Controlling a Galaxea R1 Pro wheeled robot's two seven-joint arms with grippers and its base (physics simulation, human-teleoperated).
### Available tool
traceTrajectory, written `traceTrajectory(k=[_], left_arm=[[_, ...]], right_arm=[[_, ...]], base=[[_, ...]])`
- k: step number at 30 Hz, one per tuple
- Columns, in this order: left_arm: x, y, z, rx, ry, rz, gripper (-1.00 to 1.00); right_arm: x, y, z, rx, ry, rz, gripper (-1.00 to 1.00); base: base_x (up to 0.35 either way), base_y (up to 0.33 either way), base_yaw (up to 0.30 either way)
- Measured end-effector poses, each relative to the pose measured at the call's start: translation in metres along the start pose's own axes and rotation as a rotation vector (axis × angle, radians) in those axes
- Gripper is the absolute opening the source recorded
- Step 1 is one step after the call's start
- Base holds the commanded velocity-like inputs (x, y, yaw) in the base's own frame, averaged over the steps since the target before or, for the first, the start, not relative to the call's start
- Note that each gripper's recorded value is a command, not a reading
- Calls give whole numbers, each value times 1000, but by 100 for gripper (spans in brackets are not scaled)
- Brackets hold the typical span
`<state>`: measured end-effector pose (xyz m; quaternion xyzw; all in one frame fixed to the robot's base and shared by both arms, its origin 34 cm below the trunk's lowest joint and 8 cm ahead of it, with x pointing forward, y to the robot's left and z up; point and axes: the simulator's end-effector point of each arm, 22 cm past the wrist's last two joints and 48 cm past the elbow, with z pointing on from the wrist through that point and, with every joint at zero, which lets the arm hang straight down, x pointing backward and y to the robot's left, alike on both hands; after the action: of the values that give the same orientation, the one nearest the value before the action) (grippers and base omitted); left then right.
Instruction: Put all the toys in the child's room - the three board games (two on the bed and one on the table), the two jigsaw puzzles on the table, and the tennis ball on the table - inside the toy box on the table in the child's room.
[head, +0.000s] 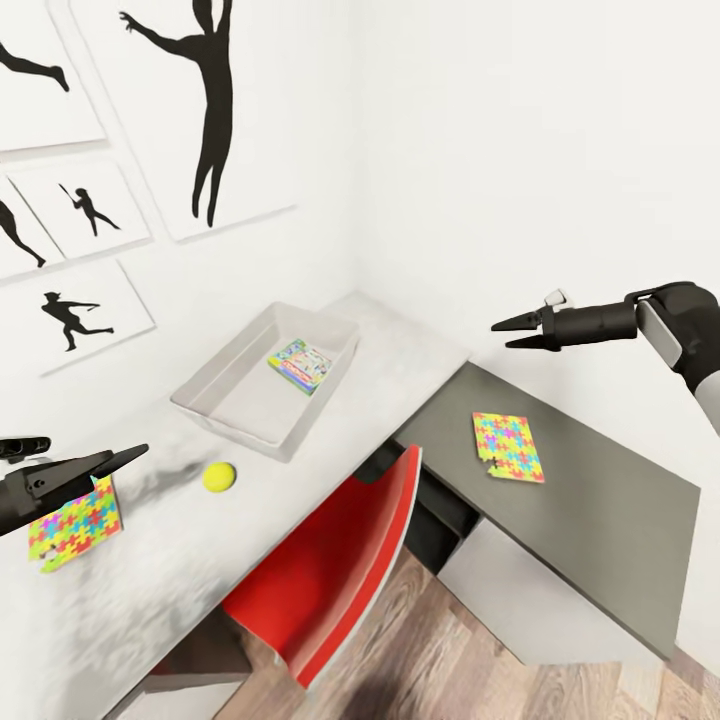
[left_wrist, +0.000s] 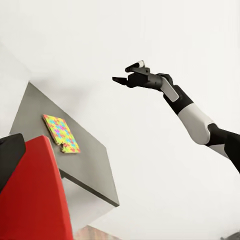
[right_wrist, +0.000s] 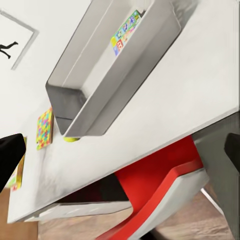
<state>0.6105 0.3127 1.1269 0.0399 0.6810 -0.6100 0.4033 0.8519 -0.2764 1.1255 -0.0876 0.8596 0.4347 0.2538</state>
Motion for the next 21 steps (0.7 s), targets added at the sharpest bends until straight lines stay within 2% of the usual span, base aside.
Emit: traceTrajectory(k=[8, 21], left_arm=[[-3, -6, 0, 6, -3, 12, 100], [-7, -16, -1, 15, -8, 31, 100]], right_arm=[[-4, 7, -6, -3, -13, -21, 100], [-6, 6, -24, 12, -35, -8, 100]], base=[[-12, 0, -69], [-1, 0, -119]])
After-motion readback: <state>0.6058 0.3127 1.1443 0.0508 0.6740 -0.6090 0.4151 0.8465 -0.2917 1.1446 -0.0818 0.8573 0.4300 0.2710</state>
